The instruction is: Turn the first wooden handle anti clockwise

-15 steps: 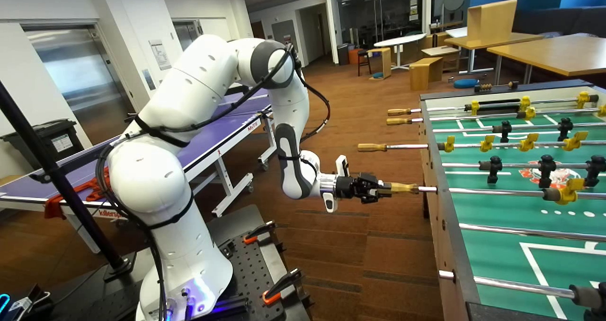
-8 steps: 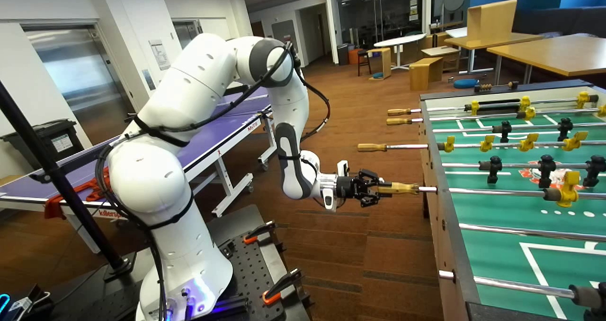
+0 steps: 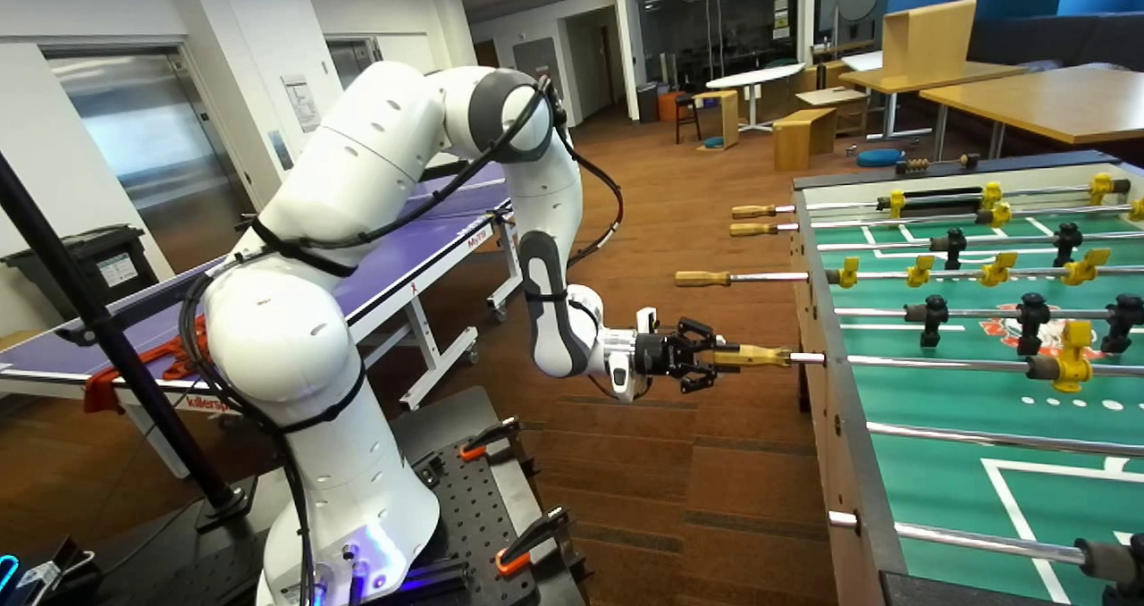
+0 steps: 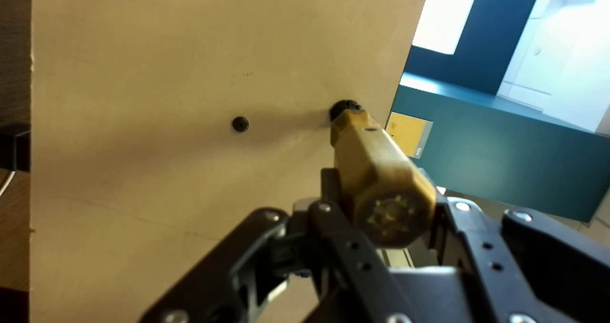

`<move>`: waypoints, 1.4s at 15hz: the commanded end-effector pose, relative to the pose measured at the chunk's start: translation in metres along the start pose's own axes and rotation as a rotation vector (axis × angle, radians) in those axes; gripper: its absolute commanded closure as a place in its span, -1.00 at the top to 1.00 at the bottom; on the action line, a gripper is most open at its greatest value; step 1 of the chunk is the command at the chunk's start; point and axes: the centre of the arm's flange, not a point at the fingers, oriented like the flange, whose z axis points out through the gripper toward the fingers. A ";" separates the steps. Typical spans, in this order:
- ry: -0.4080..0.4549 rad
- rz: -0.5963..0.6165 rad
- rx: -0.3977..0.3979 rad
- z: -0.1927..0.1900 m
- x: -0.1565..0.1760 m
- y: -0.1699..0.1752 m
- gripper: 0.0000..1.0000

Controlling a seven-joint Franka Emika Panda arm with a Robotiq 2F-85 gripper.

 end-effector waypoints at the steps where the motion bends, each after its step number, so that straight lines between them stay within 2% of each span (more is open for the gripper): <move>1: 0.002 -0.089 0.011 -0.005 0.001 -0.002 -0.71; 4: 0.005 -0.232 0.001 -0.009 0.002 -0.009 -0.71; 7: 0.009 -0.313 -0.004 -0.013 0.001 -0.013 -0.67; 8: 0.003 -0.326 -0.006 -0.016 0.002 -0.015 0.29; 9: 0.002 -0.335 -0.005 -0.019 0.003 -0.017 0.31; 14: -0.025 -0.336 -0.034 -0.051 0.016 -0.031 0.99; 18: -0.046 -0.308 -0.081 -0.073 0.033 -0.061 1.00; 21: -0.079 -0.228 -0.129 -0.079 0.042 -0.097 1.00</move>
